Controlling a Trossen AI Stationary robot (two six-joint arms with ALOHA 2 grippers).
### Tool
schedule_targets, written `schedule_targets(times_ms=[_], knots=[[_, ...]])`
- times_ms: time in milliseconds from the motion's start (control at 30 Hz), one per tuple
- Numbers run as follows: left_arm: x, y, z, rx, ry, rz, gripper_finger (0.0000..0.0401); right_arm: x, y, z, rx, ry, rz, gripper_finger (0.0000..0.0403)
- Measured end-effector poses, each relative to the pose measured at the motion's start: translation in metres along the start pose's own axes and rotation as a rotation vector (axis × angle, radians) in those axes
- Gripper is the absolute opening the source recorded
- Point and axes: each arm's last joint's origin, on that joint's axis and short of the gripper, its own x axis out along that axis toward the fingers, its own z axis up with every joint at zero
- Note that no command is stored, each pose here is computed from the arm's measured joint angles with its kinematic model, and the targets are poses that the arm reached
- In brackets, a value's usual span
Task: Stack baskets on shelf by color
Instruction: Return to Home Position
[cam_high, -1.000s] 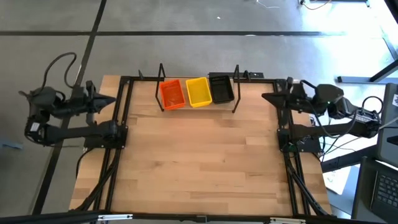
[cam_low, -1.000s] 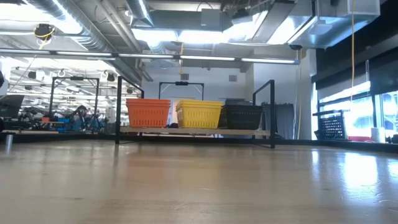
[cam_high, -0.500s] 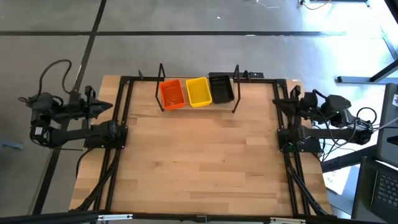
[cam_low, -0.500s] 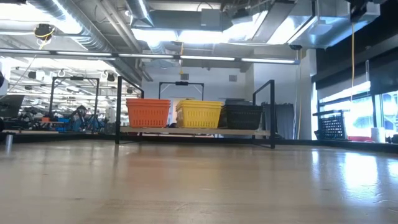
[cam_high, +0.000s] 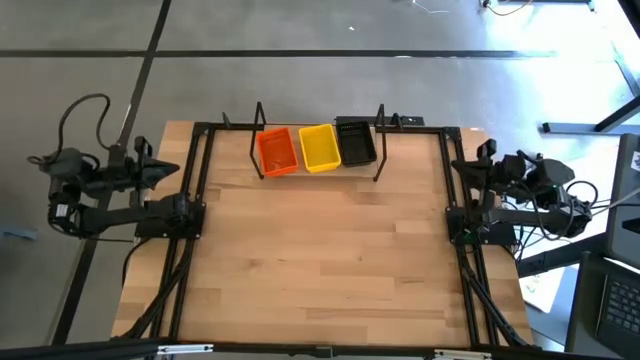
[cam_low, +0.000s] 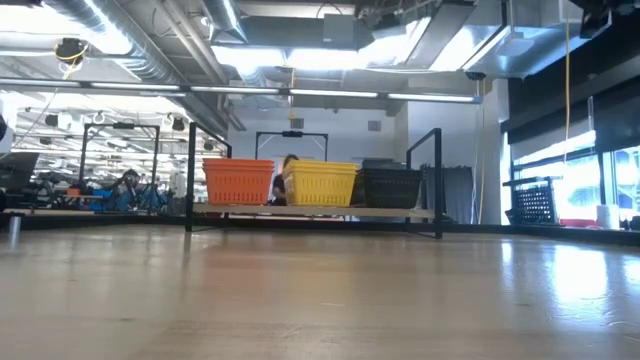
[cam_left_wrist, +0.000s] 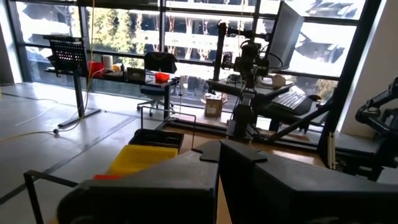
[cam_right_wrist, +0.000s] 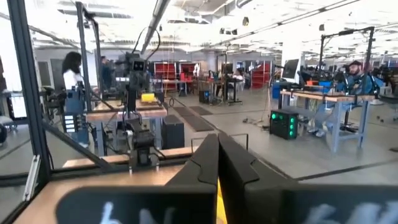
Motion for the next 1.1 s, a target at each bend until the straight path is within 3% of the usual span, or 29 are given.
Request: schedule_targets(times_ms=[167,500,800,1100], knots=[[0.010,0.000,-0.007,0.002,0.006,0.001,0.0000,0.008,0.002,-0.009,0.007,-0.034,0.004,0.0000],[0.055,-0.001,-0.043,0.076,-0.012,-0.084,0.0000,0.036,0.008,-0.069,-0.022,-0.066,0.024,0.0000],[0.083,0.000,-0.080,0.026,-0.005,-0.109,0.0000,0.044,0.010,-0.107,-0.044,-0.094,0.022,0.0000],[0.103,0.002,-0.113,-0.027,-0.022,-0.112,0.0000,0.046,0.011,-0.129,-0.078,-0.042,0.024,0.0000]])
